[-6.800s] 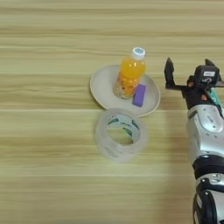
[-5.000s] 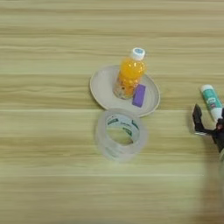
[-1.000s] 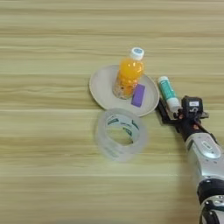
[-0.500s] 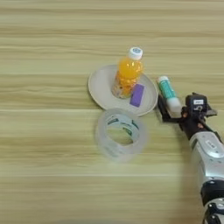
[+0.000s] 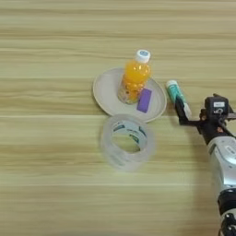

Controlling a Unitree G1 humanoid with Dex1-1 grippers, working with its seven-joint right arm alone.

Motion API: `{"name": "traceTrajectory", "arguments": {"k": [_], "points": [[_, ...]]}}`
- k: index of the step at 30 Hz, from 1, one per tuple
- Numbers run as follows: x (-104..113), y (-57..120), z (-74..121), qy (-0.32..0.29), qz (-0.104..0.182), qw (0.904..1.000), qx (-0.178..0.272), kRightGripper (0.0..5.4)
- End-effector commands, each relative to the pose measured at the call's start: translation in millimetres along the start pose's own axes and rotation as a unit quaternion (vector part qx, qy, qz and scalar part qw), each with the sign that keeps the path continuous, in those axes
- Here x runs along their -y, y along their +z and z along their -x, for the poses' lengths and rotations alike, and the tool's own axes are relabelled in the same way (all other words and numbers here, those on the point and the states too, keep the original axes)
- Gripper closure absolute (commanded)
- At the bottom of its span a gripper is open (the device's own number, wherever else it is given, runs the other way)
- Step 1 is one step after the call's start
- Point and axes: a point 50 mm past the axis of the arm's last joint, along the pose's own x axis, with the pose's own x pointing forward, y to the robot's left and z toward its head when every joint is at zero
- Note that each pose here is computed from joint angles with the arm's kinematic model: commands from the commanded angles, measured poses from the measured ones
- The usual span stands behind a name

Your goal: Move the objects on the table

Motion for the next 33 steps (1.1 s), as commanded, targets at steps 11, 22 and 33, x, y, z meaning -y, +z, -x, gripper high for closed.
{"name": "traceTrajectory", "arguments": {"k": [11,22,33], "points": [[-5,61.6,1.0,0.07,0.044,0.9876,0.133,0.05],[-36,71.6,15.4,0.192,0.002,0.9703,0.147,0.05],[-57,79.8,17.4,0.256,-0.021,0.954,0.155,0.05]]}}
